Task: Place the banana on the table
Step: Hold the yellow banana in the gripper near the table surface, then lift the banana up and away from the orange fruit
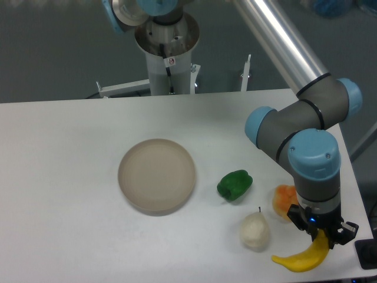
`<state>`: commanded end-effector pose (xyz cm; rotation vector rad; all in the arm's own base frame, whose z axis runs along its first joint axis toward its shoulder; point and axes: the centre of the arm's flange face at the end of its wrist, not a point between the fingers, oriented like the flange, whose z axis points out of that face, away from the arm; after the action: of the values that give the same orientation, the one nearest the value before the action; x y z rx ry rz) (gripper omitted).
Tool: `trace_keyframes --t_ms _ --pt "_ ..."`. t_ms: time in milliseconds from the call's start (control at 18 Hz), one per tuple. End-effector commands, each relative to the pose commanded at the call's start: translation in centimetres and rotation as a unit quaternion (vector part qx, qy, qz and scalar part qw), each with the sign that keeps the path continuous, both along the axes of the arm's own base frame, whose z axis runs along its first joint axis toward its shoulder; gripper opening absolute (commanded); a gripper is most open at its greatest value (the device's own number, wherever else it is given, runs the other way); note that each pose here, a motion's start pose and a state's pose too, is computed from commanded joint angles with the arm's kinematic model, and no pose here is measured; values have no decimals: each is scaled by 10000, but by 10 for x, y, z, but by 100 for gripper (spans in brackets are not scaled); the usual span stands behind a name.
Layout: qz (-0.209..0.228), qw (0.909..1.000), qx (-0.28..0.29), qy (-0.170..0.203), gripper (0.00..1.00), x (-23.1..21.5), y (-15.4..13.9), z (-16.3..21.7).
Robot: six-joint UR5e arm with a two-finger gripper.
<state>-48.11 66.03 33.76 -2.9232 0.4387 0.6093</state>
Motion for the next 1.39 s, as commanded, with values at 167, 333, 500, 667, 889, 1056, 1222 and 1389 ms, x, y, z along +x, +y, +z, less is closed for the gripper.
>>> trace_keyframes --t_ms 167,333,500,667,889,1056,1222,1389 --pt "-19 10000 7 -1 34 0 -1 2" --pt "-9 10000 -23 -24 34 1 -2 -2" --pt "-15 10000 -24 -45 34 1 -3 -2" --pt "-27 10000 -20 -81 34 2 -3 -5" --pt "-40 10000 -7 -84 34 2 -2 -4" --pt "-61 9999 -43 -107 34 3 -3 -5" --pt "-95 9998 -102 -143 34 9 -11 -2" --pt "-309 9992 -224 -146 34 18 -28 7"
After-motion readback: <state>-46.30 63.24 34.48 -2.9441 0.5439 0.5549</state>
